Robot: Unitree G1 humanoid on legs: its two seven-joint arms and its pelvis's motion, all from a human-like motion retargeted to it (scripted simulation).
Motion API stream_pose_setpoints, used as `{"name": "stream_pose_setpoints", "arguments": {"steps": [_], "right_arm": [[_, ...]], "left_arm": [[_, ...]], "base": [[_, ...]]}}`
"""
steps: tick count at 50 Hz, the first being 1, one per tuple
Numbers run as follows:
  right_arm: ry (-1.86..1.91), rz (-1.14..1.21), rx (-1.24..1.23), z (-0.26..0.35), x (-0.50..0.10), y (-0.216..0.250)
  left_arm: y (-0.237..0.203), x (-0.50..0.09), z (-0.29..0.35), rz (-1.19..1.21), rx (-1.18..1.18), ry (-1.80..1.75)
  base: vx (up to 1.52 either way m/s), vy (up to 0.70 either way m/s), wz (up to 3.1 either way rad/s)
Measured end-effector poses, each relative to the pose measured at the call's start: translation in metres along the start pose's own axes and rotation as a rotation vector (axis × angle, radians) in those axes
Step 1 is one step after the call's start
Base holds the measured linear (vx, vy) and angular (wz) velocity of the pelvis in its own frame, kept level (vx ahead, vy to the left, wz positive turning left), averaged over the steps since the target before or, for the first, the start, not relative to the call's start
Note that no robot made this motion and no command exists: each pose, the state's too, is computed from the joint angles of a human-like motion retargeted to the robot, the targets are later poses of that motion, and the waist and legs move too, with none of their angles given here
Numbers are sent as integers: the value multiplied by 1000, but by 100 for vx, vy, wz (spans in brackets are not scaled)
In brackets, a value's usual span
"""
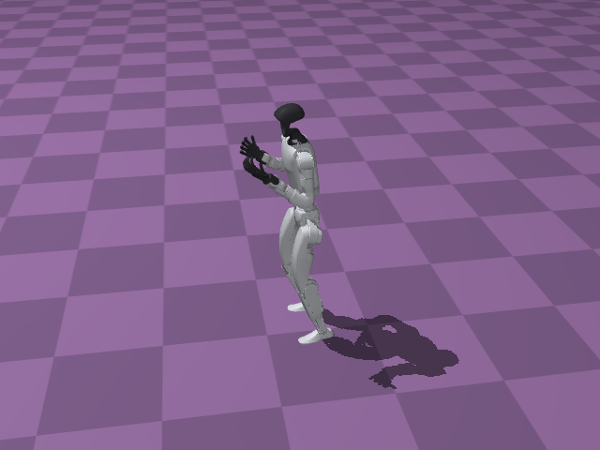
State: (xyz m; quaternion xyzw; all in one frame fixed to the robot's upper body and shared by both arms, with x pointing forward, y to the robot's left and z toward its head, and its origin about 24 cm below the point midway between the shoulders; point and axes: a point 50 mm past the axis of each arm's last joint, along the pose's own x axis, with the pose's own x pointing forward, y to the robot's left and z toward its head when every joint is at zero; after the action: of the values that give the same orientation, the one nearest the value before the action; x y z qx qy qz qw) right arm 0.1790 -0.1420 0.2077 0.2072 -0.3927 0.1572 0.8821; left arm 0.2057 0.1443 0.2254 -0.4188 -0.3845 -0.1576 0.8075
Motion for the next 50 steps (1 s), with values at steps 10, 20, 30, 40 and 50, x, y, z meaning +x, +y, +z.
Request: {"name": "stream_pose_setpoints", "arguments": {"steps": [10, 20, 30, 40, 50], "right_arm": [[123, -104, -105, -9, -21, -17], [-129, 43, -48, -3, 37, 9], [-62, -16, -6, 1, 9, 6], [-122, -3, -123, 5, 17, 2], [-6, -60, -110, 1, 1, -12]], "left_arm": [[1, -24, -25, 18, 10, 194], [22, -25, 1, 142, 12, 85], [26, -43, 23, 145, 216, 104], [-14, 21, 8, -95, 109, -94], [-4, 2, 4, -40, 88, -5]], "base": [[-5, -11, -31], [-13, -4, -58], [5, 10, 19], [-12, 9, 29], [7, -8, -12]]}}
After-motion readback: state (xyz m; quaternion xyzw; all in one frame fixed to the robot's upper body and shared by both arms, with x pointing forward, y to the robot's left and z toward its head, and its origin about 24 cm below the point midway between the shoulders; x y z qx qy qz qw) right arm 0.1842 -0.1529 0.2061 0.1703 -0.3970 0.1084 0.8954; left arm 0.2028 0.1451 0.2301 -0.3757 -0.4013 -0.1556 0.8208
